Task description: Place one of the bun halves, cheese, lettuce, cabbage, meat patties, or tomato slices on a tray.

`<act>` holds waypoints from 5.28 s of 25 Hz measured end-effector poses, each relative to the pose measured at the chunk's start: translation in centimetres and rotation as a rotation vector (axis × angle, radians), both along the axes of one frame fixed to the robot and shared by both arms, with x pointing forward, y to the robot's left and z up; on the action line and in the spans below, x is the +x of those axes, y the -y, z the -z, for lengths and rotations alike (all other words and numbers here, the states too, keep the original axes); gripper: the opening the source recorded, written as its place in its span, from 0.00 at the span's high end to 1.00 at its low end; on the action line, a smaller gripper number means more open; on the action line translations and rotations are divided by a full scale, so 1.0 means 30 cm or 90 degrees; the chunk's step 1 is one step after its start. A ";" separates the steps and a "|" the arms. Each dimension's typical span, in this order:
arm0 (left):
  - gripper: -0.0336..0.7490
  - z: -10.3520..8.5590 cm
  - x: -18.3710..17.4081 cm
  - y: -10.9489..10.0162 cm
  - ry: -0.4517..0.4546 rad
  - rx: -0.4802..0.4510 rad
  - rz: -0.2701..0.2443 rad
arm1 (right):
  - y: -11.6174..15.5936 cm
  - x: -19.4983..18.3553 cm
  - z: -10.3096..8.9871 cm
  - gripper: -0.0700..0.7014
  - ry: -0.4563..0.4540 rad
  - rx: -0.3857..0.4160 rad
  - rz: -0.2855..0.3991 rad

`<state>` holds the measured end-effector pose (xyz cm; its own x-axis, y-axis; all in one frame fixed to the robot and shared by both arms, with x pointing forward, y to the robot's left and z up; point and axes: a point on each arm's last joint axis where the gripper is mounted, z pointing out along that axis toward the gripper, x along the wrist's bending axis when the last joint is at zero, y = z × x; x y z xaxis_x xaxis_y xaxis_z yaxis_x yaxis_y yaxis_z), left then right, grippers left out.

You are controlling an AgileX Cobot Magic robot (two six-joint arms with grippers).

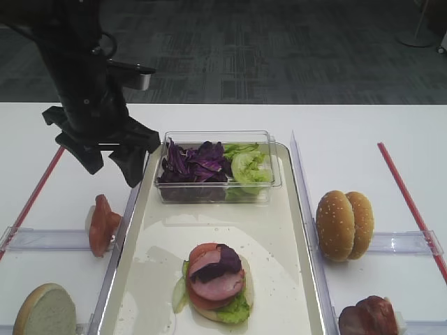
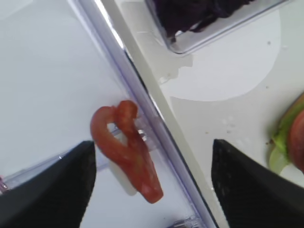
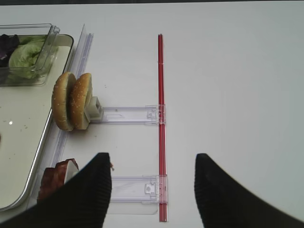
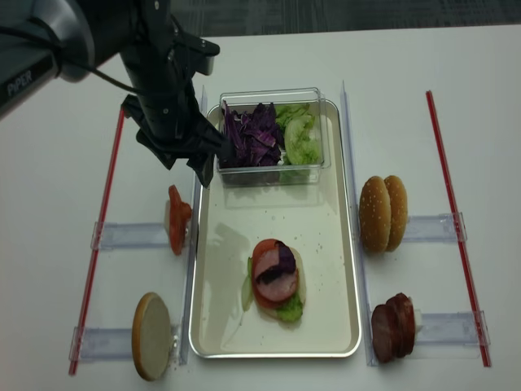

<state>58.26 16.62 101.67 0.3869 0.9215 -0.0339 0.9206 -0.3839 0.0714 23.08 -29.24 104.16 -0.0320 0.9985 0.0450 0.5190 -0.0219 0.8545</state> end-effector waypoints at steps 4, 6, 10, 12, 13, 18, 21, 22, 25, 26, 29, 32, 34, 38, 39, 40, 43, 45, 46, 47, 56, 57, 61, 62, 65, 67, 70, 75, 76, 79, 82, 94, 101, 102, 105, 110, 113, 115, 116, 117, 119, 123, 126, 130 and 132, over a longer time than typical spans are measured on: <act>0.35 0.000 0.025 -0.071 0.000 0.001 -0.042 | 0.000 0.000 0.000 0.36 0.000 0.000 0.000; 0.35 0.000 0.035 -0.105 0.000 0.002 -0.060 | 0.000 0.000 0.000 0.36 0.000 0.000 0.000; 0.35 0.000 0.054 -0.177 0.002 0.006 -0.096 | 0.000 0.000 0.000 0.36 0.000 0.000 0.000; 0.35 0.000 0.062 -0.217 0.002 0.007 -0.118 | 0.000 0.000 0.000 0.36 0.000 0.000 0.000; 0.35 0.000 0.066 -0.236 0.002 0.009 -0.126 | 0.000 0.000 0.000 0.36 0.000 0.000 0.000; 0.35 0.000 0.078 -0.341 0.002 0.024 -0.169 | 0.000 0.000 0.000 0.36 0.000 0.000 0.000; 0.35 0.000 0.081 -0.394 0.002 0.024 -0.196 | 0.000 0.000 0.000 0.36 0.000 0.000 0.000; 0.35 0.000 0.082 -0.410 0.002 0.024 -0.205 | 0.000 0.000 0.000 0.36 0.000 0.000 0.000; 0.35 0.000 0.082 -0.448 0.001 0.024 -0.225 | 0.000 0.000 0.000 0.36 0.000 0.000 0.000; 0.35 0.000 0.082 -0.457 0.001 0.024 -0.229 | 0.000 0.000 0.000 0.36 0.000 0.000 0.000; 0.35 0.000 0.082 -0.465 0.002 0.024 -0.222 | 0.000 0.000 0.000 0.36 0.000 0.000 0.000; 0.35 0.000 0.081 -0.465 0.000 0.025 -0.220 | 0.000 0.000 0.000 0.36 0.000 0.000 0.000; 0.35 0.000 0.081 -0.465 0.000 0.025 -0.218 | 0.000 0.000 0.000 0.36 0.000 0.000 0.000; 0.35 -0.032 0.070 -0.465 0.016 0.023 -0.213 | 0.000 0.000 0.000 0.36 0.000 0.000 0.000; 0.35 -0.051 0.063 -0.465 0.026 0.021 -0.211 | 0.000 0.000 0.000 0.36 0.000 0.000 0.000; 0.35 -0.070 0.056 -0.464 0.036 0.020 -0.210 | 0.000 0.000 0.000 0.36 0.000 0.000 0.000; 0.35 -0.121 0.034 -0.475 0.062 0.016 -0.215 | 0.000 0.000 0.000 0.36 0.000 0.000 0.000; 0.35 -0.157 0.017 -0.486 0.080 0.014 -0.222 | 0.000 0.000 0.000 0.36 0.000 0.000 0.000; 0.35 -0.173 0.003 -0.490 0.088 0.013 -0.224 | 0.000 0.000 0.000 0.36 0.000 0.000 0.000; 0.35 -0.186 -0.012 -0.493 0.094 0.013 -0.225 | 0.000 0.000 0.000 0.36 0.000 0.000 0.000; 0.35 -0.254 -0.153 -0.492 0.124 0.009 -0.228 | 0.000 0.000 0.000 0.36 0.000 -0.001 -0.001; 0.35 -0.257 -0.172 -0.491 0.127 0.008 -0.228 | 0.000 0.000 0.000 0.36 0.000 -0.001 -0.001; 0.35 -0.263 -0.238 -0.486 0.141 0.003 -0.229 | 0.000 0.000 0.000 0.36 0.000 -0.001 -0.001; 0.35 -0.265 -0.255 -0.486 0.145 0.002 -0.229 | 0.000 0.000 0.000 0.36 0.000 -0.001 -0.001; 0.35 -0.261 -0.303 -0.484 0.155 0.001 -0.229 | 0.000 0.000 0.000 0.36 0.000 -0.001 -0.001; 0.35 -0.259 -0.333 -0.483 0.161 0.000 -0.229 | 0.000 0.000 0.000 0.36 0.000 -0.001 -0.001; 0.35 -0.267 -0.378 -0.480 0.174 -0.003 -0.229 | 0.000 0.000 0.000 0.36 0.000 -0.001 -0.001; 0.35 -0.268 -0.461 -0.474 0.189 -0.011 -0.231 | 0.000 0.000 0.000 0.36 0.000 -0.001 -0.001; 0.35 -0.265 -0.478 -0.473 0.191 -0.012 -0.231 | 0.000 0.000 0.000 0.36 0.000 -0.001 -0.001; 0.35 -0.249 -0.528 -0.470 0.191 -0.014 -0.232 | 0.000 0.000 0.000 0.36 0.000 -0.001 -0.001; 0.35 -0.227 -0.580 -0.468 0.191 -0.015 -0.232 | 0.000 0.000 0.000 0.36 0.000 -0.001 -0.001; 0.35 -0.179 -0.766 -0.460 0.247 -0.025 -0.232 | 0.000 0.000 0.000 0.36 0.000 -0.001 -0.001; 0.35 -0.121 -0.854 -0.456 0.266 -0.028 -0.232 | 0.000 0.000 0.000 0.36 0.000 -0.001 -0.001; 0.35 -0.115 -0.865 -0.455 0.271 -0.029 -0.232 | 0.000 0.000 0.000 0.36 0.000 -0.001 -0.001; 0.35 -0.098 -0.890 -0.454 0.281 -0.031 -0.232 | 0.000 0.000 0.000 0.36 0.000 -0.001 -0.001; 0.35 -0.066 -0.923 -0.452 0.287 -0.033 -0.233 | 0.000 0.000 0.000 0.36 0.000 -0.001 -0.001; 0.35 -0.058 -0.941 -0.451 0.295 -0.034 -0.233 | 0.000 0.000 0.000 0.36 0.000 -0.001 -0.001; 0.35 -0.053 -0.954 -0.451 0.300 -0.035 -0.233 | 0.000 0.000 0.000 0.36 0.000 -0.001 -0.001; 0.35 -0.050 -0.959 -0.451 0.299 -0.035 -0.233 | 0.000 0.000 0.000 0.36 0.000 -0.001 -0.001; 0.35 -0.050 -0.964 -0.450 0.303 -0.035 -0.232 | 0.000 0.000 0.000 0.36 0.000 -0.001 -0.001; 0.35 -0.054 -0.975 -0.450 0.316 -0.037 -0.232 | 0.000 0.000 0.000 0.36 0.000 -0.001 -0.001; 0.35 -0.064 -1.005 -0.449 0.357 -0.044 -0.232 | 0.000 0.000 0.000 0.36 0.000 -0.001 -0.001; 0.35 -0.071 -1.035 -0.447 0.395 -0.050 -0.232 | 0.000 0.000 0.000 0.36 0.000 -0.001 -0.001; 0.35 -0.078 -1.072 -0.446 0.443 -0.057 -0.230 | 0.000 0.000 0.000 0.36 0.000 -0.001 -0.001; 0.35 -0.079 -1.090 -0.445 0.463 -0.060 -0.229 | 0.000 0.000 0.000 0.36 0.000 -0.001 -0.001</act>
<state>25.57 29.97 104.05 0.0228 0.9993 0.0287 0.6974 -0.0364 0.7158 23.08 -29.24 104.16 -0.0329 0.9985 0.0434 0.5189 -0.0200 0.8546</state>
